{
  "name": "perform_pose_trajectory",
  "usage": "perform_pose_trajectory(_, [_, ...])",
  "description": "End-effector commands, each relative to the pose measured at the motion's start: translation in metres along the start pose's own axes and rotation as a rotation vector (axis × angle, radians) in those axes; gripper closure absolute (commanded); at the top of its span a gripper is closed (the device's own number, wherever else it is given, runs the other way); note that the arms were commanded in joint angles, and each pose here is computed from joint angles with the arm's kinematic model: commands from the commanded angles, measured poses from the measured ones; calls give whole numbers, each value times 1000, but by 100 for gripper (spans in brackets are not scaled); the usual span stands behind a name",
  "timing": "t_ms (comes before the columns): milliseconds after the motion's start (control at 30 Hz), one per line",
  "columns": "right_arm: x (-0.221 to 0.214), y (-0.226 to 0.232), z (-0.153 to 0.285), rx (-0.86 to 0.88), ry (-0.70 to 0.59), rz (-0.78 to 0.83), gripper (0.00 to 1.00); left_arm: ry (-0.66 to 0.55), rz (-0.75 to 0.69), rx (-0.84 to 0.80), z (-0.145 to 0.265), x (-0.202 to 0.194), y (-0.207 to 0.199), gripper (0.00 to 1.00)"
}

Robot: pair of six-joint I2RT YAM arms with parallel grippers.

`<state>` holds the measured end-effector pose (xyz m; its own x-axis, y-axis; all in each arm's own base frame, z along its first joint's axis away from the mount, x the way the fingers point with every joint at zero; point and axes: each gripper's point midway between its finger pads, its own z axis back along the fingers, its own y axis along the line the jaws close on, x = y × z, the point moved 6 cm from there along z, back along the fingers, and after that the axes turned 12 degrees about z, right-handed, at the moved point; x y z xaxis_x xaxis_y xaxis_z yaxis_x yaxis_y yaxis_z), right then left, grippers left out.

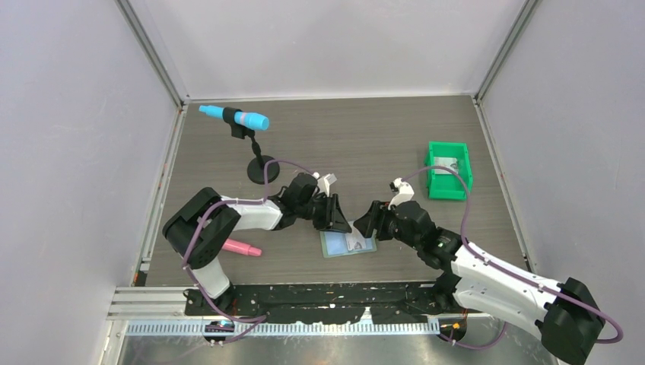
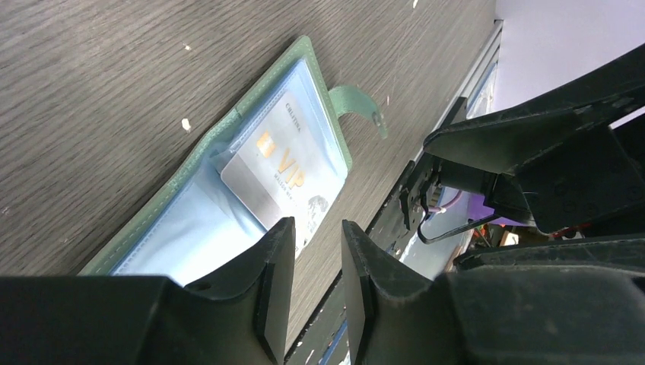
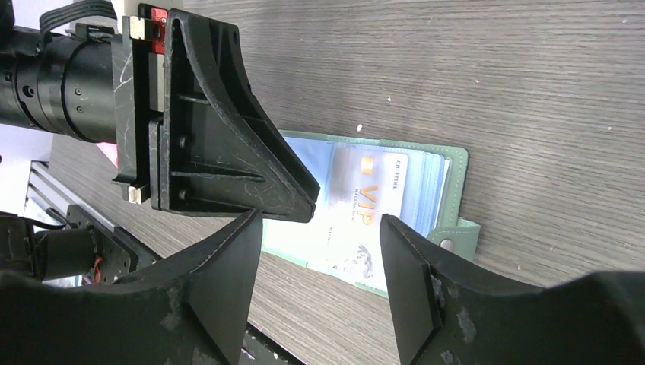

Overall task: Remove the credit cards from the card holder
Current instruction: Remove the credit card from the card holder.

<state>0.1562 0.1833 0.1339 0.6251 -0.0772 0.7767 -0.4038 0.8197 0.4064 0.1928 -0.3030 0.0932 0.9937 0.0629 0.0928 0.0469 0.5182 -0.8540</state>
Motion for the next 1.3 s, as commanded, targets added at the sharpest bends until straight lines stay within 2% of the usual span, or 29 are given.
perform_pose_trajectory(0, [15, 3, 5, -10, -31, 28, 37, -34, -47, -22, 4, 7, -14, 69])
perform_pose_trajectory(100, [17, 7, 2, 9, -31, 30, 42, -72, -53, 13, 10, 8, -13, 69])
perform_pose_trajectory(200, [12, 9, -4, 34, -1, 27, 53, -114, -66, 51, 19, 7, -11, 67])
perform_pose_trajectory(367, [7, 11, -16, 49, 20, 27, 60, -151, -78, 70, 26, 6, -8, 61])
perform_pose_trajectory(733, [-21, -7, -40, -22, 109, 6, 64, -156, -32, 32, 8, 3, 5, 51])
perform_pose_trajectory(1267, [-53, -29, -41, -108, 165, -45, 68, -148, 1, -8, -10, -5, 12, 54])
